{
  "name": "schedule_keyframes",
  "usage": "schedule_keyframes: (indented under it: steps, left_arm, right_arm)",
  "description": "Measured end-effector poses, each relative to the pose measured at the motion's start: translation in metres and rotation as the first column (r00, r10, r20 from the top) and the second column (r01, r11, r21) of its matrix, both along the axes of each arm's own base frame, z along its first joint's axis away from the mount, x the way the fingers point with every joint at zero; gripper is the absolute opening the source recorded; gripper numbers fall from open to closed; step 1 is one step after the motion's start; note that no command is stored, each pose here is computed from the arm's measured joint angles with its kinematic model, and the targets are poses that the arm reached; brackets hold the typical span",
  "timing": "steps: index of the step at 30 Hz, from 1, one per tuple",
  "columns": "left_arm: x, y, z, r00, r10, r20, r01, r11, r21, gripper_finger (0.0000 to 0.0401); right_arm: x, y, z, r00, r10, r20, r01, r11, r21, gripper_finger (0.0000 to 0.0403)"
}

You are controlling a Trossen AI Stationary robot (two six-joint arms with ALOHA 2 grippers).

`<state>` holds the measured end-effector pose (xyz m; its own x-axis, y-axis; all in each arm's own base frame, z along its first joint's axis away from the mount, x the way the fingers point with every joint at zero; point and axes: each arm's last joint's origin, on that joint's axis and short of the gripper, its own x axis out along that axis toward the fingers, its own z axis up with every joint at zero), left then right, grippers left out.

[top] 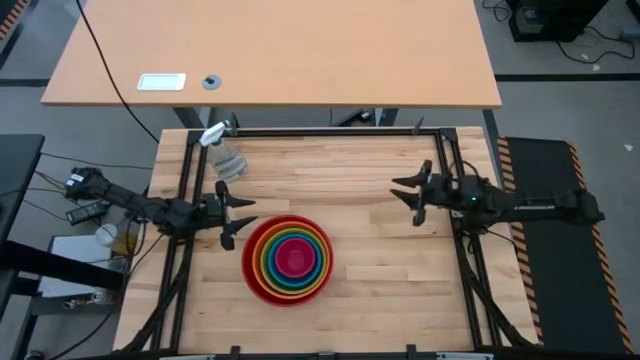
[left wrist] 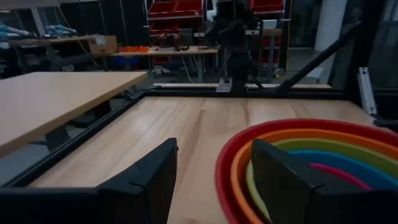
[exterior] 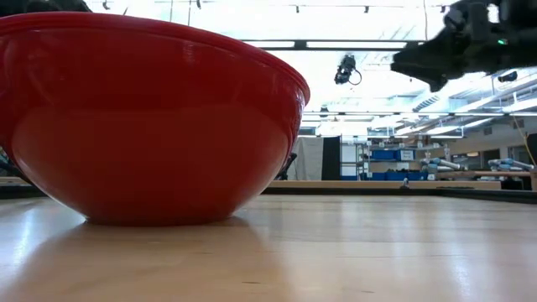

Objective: Nest bowls inside each other
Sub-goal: Return to Home Position

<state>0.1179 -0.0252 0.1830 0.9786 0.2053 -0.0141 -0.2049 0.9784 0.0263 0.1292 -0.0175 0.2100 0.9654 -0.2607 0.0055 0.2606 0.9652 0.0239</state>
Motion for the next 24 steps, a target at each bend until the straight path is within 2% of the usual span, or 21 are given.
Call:
schedule_keyframes:
  steps: [8,12,19,24]
  left_arm:
    - [-0.006,0.004,0.000,1.000,0.000,-0.009,0.000,1.000,0.014,0.0208]
    - [-0.008,0.002,-0.002,0.997,-0.078,-0.020,0.077,0.996,-0.036,0.0208]
    - [-0.008,-0.001,-0.011,0.980,-0.197,-0.035,0.193,0.977,-0.088,0.0208]
    - [-0.008,-0.004,-0.025,0.958,-0.279,-0.068,0.270,0.956,-0.110,0.0208]
  right_arm:
    - [-0.023,0.001,-0.031,0.994,-0.026,0.110,0.024,0.999,0.022,0.0146]
    - [-0.026,0.002,-0.035,0.995,-0.027,0.097,0.022,0.998,0.051,0.0146]
    - [-0.028,0.002,-0.033,0.993,-0.020,0.118,0.015,0.999,0.045,0.0146]
    - [-0.029,0.000,-0.032,0.985,-0.092,0.146,0.076,0.991,0.111,0.0146]
